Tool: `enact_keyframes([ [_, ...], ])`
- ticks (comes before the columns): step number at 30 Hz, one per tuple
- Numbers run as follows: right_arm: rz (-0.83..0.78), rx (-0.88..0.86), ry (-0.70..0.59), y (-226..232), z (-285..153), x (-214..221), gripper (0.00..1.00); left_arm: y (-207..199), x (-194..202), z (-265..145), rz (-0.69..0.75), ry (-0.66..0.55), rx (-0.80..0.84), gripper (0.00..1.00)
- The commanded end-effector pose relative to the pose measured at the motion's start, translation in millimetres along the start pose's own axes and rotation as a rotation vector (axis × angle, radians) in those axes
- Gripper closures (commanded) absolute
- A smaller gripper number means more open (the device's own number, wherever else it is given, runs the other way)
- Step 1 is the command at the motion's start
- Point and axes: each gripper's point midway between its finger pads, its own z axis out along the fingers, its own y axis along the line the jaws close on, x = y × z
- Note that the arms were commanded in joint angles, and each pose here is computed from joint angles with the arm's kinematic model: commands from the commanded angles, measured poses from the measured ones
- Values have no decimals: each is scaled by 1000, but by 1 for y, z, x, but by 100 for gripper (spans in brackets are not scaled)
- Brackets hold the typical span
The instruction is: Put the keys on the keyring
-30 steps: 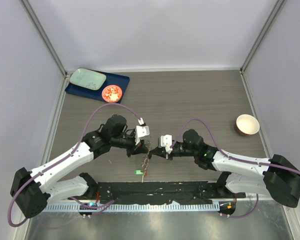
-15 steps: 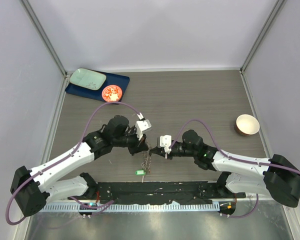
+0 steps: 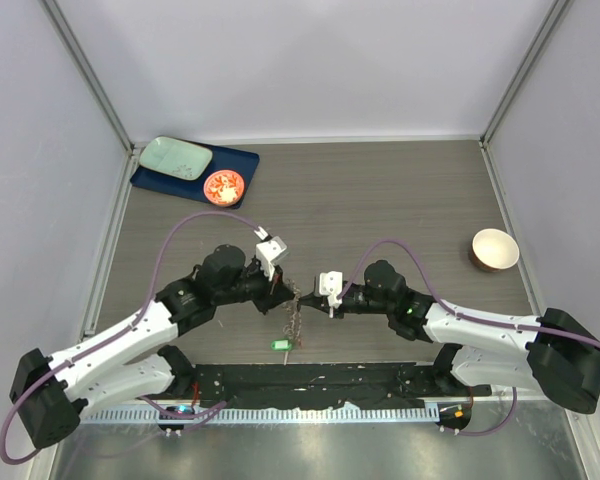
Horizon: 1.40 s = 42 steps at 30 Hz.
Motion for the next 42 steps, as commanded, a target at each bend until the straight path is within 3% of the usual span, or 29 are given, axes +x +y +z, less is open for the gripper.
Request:
enact_keyframes([
  [1,-43,1,-79,-4,6,-27,99,2,-41,-5,-30,-224,-30,100],
  [14,-37,26,-103,-6,6,-29,99,6,-76,-31,-115,-643,-27,100],
  [20,-38,67,-111,-14,5,-34,99,11,-77,-37,-133,-763,-21,100],
  [23,-52,101,-83,-23,3,-35,99,14,-71,-33,-141,-755,-25,99],
  [26,-76,124,-51,-29,0,-36,99,16,-65,-34,-148,-748,-39,90],
  [27,-82,126,-41,-30,0,-36,99,18,-63,-35,-143,-745,-52,82],
  [30,-104,127,3,-35,-1,-35,99,19,-57,-39,-124,-721,-73,69],
  [34,-155,135,58,-45,-2,-40,99,23,-55,-49,-67,-718,-117,60],
  [42,-221,117,159,-52,-9,-41,99,21,-46,-39,14,-612,-113,53],
])
